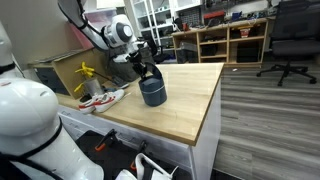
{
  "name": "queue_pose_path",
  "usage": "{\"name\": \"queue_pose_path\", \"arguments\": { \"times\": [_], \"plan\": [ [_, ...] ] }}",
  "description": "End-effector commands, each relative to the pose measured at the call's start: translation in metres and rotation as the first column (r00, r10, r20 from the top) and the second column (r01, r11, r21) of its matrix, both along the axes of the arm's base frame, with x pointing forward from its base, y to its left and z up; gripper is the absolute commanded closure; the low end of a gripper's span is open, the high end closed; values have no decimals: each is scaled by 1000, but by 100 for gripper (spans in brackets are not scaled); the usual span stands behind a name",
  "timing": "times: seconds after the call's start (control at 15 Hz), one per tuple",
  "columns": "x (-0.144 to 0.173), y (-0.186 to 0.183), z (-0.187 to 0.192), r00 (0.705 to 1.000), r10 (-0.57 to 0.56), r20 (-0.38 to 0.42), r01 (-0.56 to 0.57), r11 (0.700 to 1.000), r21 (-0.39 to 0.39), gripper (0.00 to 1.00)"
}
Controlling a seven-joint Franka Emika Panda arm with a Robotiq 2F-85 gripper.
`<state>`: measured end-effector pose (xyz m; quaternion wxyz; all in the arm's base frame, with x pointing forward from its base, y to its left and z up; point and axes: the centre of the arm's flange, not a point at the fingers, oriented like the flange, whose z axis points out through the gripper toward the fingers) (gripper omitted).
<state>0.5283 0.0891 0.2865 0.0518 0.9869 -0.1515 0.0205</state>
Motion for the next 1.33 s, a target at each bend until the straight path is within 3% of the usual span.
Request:
{"name": "queue_pose_path", "arguments": {
  "times": [0.0, 0.47, 0.93, 1.27],
  "plan": [
    [3, 1, 16, 1000, 20, 20, -21, 1000, 21, 97],
    [9, 10, 45, 999, 38, -14, -37, 999, 24, 97],
    [23, 13, 84, 998, 24, -65, -25, 999, -21, 97],
    [58, 17, 99, 999, -31, 21, 32, 999, -8, 97]
  ]
}}
